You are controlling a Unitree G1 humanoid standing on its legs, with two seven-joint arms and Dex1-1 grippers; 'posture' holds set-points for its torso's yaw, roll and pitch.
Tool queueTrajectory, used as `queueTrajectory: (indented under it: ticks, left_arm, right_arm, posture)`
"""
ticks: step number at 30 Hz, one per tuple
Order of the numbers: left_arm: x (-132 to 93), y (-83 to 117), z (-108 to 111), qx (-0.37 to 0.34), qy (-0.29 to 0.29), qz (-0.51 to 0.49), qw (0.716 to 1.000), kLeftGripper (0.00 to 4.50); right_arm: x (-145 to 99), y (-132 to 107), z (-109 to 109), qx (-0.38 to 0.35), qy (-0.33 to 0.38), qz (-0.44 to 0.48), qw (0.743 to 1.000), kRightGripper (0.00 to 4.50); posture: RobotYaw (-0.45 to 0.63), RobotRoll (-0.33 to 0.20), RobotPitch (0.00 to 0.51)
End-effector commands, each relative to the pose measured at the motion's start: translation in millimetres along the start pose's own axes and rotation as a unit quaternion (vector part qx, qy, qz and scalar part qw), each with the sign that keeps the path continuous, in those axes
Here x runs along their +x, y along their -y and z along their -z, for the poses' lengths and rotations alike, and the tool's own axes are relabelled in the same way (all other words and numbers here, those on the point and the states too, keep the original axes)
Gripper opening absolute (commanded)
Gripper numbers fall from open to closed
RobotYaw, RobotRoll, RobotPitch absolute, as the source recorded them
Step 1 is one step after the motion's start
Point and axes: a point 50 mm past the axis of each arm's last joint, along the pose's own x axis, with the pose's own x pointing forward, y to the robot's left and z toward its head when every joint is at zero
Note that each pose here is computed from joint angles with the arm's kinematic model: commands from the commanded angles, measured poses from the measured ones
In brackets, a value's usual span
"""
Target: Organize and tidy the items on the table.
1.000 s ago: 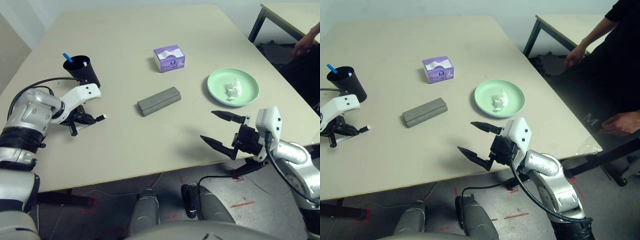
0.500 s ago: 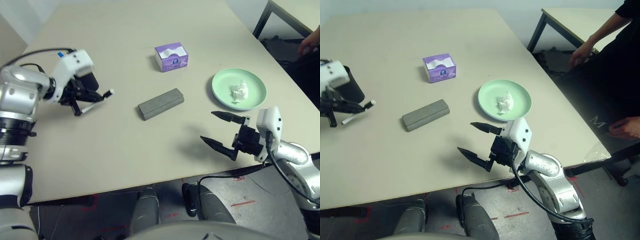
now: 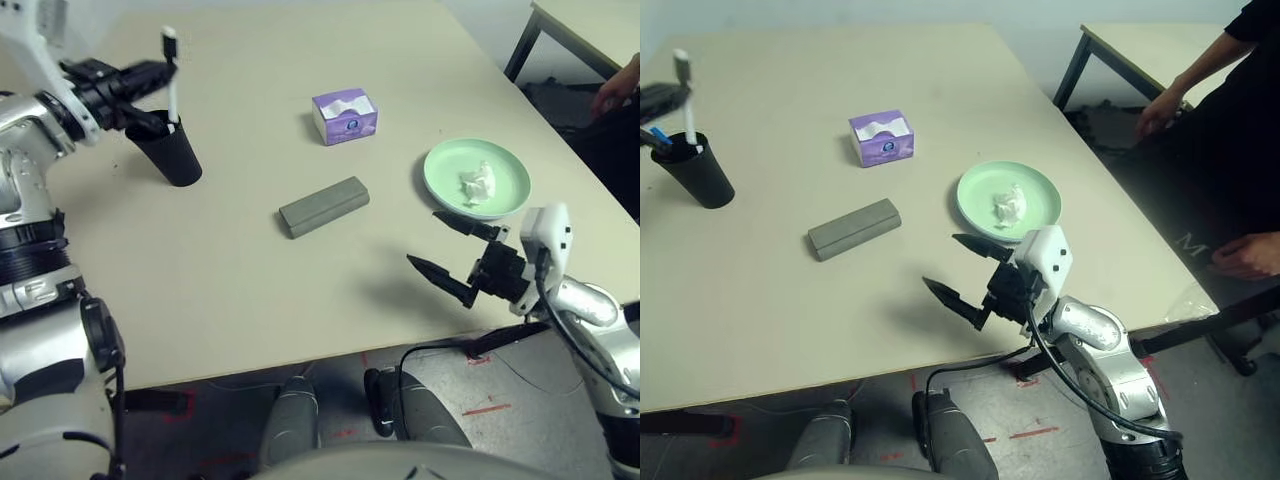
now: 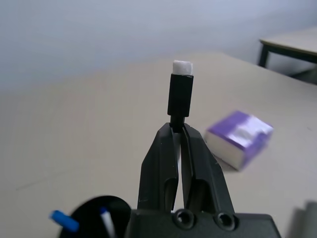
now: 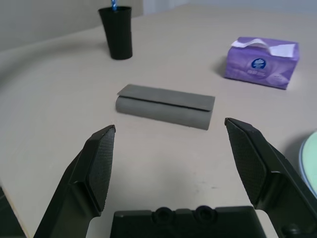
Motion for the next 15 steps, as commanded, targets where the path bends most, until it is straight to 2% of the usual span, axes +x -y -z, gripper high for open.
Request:
queueTrajectory:
  ticks: [1, 4, 15]
  left_arm:
    - [0, -12, -1, 0.029, 0.023, -0.069, 0.997, 0.02]
    - [4, -17, 3, 0.050, 0.028, -0.096, 0.994, 0.02]
    - [24, -24, 43, 0.071, 0.023, -0.156, 0.985, 0.02]
  right_arm:
    - [-2, 1, 2, 0.005, -0.004, 0.006, 1.000, 4.50]
    - [0, 1, 2, 0.006, -0.003, 0.008, 1.000, 4.50]
    - [0, 0, 1, 0.000, -0.005, 0.005, 1.000, 4.50]
  posture:
    - [-0.04, 0.000, 0.162]
    - [-0.04, 0.000, 0.163]
    - [-0.06, 0.000, 0.170]
